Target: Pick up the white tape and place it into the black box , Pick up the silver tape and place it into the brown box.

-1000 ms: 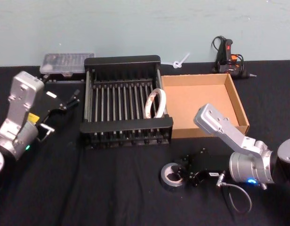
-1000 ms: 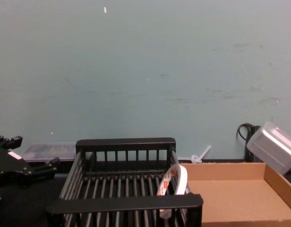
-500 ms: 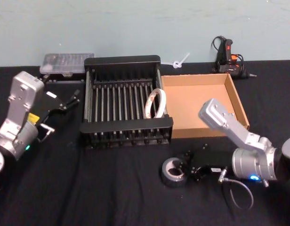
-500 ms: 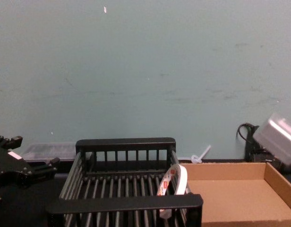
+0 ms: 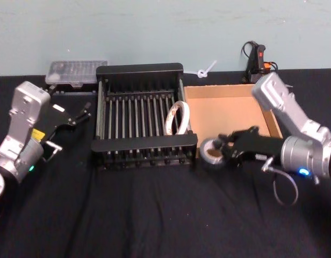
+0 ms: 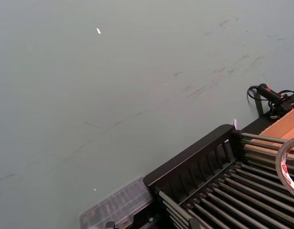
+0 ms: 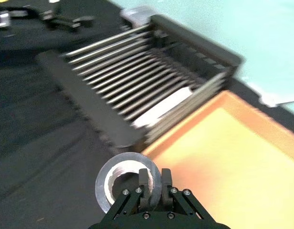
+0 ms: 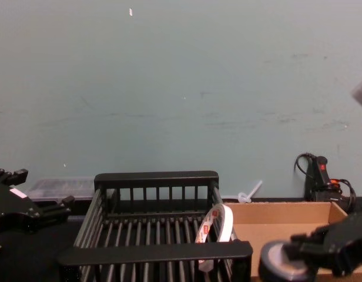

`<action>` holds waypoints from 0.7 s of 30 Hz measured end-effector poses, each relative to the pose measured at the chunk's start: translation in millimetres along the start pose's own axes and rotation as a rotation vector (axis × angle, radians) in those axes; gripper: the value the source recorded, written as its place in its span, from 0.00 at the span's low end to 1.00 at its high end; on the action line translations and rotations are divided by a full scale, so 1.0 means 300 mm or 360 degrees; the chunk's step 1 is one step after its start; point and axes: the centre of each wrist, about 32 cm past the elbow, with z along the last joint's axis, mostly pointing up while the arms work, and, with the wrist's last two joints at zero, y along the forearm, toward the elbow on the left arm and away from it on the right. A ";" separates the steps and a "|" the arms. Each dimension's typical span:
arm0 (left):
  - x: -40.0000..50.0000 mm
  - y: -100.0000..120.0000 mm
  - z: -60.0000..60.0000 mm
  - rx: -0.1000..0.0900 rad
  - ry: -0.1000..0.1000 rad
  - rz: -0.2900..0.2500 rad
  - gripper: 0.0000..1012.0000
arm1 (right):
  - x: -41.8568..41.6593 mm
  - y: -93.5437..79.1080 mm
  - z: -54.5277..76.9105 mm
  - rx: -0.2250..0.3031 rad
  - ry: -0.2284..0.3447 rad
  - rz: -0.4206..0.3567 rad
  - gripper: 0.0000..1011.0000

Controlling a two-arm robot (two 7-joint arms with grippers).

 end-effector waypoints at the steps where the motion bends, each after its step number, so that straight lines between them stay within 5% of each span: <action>1: 0.000 0.000 0.000 0.0000 0.0000 0.0000 0.99 | 0.013 -0.003 0.006 0.0009 0.0001 -0.0046 0.16; 10: 0.000 0.000 0.000 0.0000 0.0000 0.0000 0.99 | 0.073 0.012 0.017 0.0036 0.0033 -0.0286 0.16; 21: 0.000 0.000 0.000 0.0000 0.0000 0.0000 0.99 | 0.150 0.070 0.008 -0.0012 0.0162 -0.0428 0.16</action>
